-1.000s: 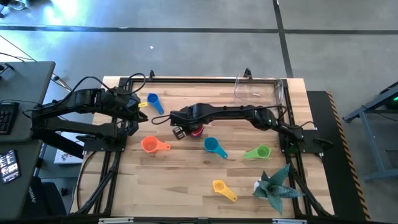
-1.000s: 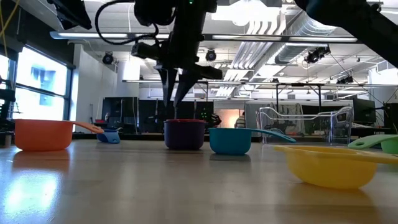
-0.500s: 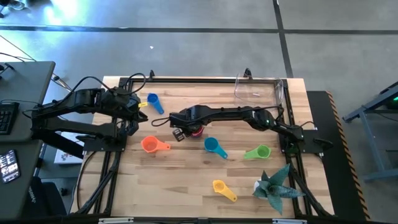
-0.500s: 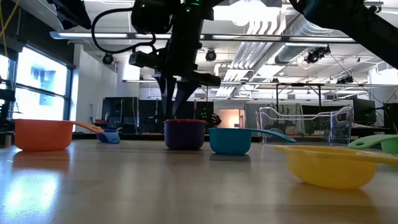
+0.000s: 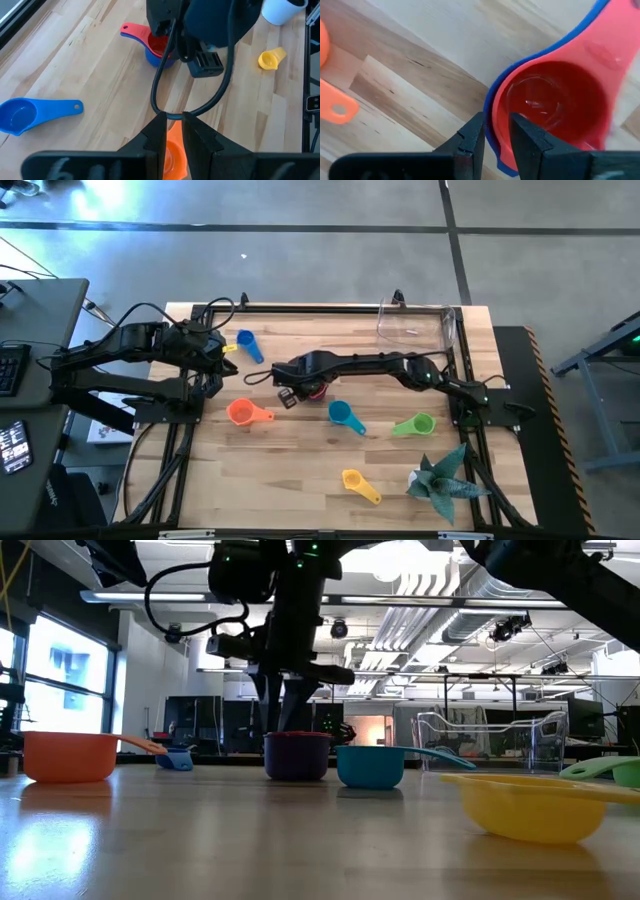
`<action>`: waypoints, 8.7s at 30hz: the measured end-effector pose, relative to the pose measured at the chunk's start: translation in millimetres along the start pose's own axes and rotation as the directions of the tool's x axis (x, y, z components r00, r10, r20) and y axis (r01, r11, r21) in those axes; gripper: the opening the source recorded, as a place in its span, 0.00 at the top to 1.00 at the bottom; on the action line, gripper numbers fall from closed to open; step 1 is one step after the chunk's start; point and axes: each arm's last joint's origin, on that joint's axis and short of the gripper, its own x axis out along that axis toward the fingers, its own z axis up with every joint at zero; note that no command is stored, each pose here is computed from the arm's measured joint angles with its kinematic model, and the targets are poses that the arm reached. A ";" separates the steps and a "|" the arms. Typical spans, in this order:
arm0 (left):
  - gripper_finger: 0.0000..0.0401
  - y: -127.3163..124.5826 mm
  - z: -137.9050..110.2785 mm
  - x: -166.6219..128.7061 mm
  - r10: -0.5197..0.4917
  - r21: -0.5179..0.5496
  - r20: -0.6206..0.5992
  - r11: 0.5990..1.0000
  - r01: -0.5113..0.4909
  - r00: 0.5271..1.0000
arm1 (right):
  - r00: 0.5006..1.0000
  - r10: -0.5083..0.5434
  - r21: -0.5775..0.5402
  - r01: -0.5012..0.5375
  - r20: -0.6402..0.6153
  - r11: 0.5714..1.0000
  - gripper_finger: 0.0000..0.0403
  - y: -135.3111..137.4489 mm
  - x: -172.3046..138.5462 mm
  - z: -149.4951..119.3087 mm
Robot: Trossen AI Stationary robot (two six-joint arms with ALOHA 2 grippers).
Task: Nest measuring cups in basket
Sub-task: Remove the red measuring cup from the dark blue measuring cup
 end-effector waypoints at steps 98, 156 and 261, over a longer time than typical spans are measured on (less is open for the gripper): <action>0.88 1.3 0.4 0.1 0.046 0.027 0.013 0.999 -0.047 0.999 | 0.997 0.052 0.041 -0.050 -0.064 0.998 0.87 -3.5 -4.2 3.4; 0.88 1.4 0.3 0.0 0.047 0.035 0.013 0.998 -0.047 0.999 | 0.998 0.025 0.092 -0.030 0.052 0.995 1.00 -3.4 -39.5 -1.0; 0.88 1.4 0.4 0.1 0.047 0.045 0.013 0.998 -0.048 0.999 | 0.982 0.136 0.015 -0.135 -0.127 0.991 0.87 7.4 1.8 -3.8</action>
